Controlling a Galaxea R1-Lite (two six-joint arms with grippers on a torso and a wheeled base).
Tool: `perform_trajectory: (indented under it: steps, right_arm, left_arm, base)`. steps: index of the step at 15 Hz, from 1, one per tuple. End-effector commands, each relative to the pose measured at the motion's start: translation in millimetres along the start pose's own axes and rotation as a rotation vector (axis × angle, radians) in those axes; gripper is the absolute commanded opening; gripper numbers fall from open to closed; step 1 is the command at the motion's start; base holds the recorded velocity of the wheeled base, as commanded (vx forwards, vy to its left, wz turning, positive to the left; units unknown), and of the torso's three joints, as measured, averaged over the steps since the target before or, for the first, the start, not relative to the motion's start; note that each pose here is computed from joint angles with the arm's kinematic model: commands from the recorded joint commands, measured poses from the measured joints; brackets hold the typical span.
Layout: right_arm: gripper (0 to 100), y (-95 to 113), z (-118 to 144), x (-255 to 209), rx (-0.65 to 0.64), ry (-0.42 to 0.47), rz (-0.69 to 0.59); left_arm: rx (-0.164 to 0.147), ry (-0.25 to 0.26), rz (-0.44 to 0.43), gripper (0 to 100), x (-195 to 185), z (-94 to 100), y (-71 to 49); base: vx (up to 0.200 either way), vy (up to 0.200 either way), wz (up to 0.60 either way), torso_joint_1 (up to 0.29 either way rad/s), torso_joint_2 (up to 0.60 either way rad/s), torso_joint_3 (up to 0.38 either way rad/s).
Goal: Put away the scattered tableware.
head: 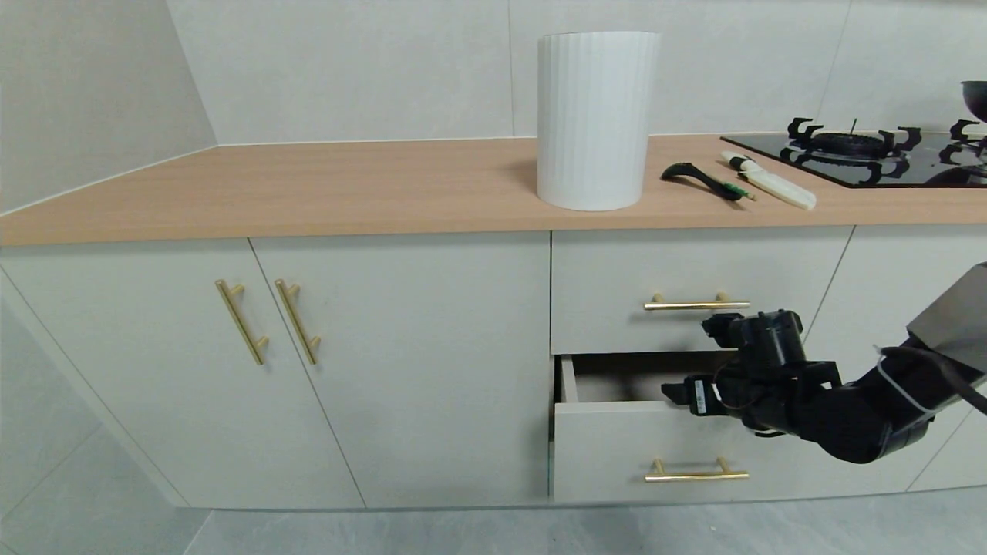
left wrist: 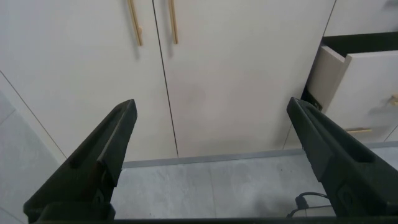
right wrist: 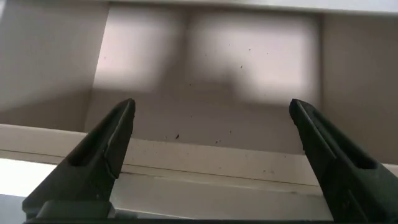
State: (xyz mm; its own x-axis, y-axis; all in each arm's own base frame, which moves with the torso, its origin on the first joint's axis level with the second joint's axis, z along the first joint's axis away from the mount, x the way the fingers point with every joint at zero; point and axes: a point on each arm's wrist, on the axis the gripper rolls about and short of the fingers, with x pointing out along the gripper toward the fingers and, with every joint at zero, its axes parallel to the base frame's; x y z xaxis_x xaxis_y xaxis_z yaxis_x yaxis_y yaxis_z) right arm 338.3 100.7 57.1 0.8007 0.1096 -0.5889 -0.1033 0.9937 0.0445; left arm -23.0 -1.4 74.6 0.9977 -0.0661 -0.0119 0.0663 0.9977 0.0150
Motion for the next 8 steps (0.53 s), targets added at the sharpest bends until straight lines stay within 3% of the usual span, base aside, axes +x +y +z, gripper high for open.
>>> perform_trajectory:
  steps: [1,4,8]
  right_arm:
    - [100,-0.4,12.6,-25.5,-0.006,-0.011,0.029]
    - [100,-1.0,12.0,-42.3,-0.047,0.081,0.072]
    - [100,1.2,9.5,-38.8,-0.065,0.096,0.077]
  left_arm:
    - [0.000,0.000,0.000,100,0.0,-0.1,0.0]
    - [0.000,0.000,0.000,100,0.0,-0.1,0.0]
    - [0.000,0.000,0.000,100,0.0,-0.1,0.0]
  base:
    - [0.000,0.000,0.00,0.000,0.00,0.000]
    - [0.000,0.000,0.00,0.000,0.00,0.000]
    - [0.000,0.000,0.00,0.000,0.00,0.000]
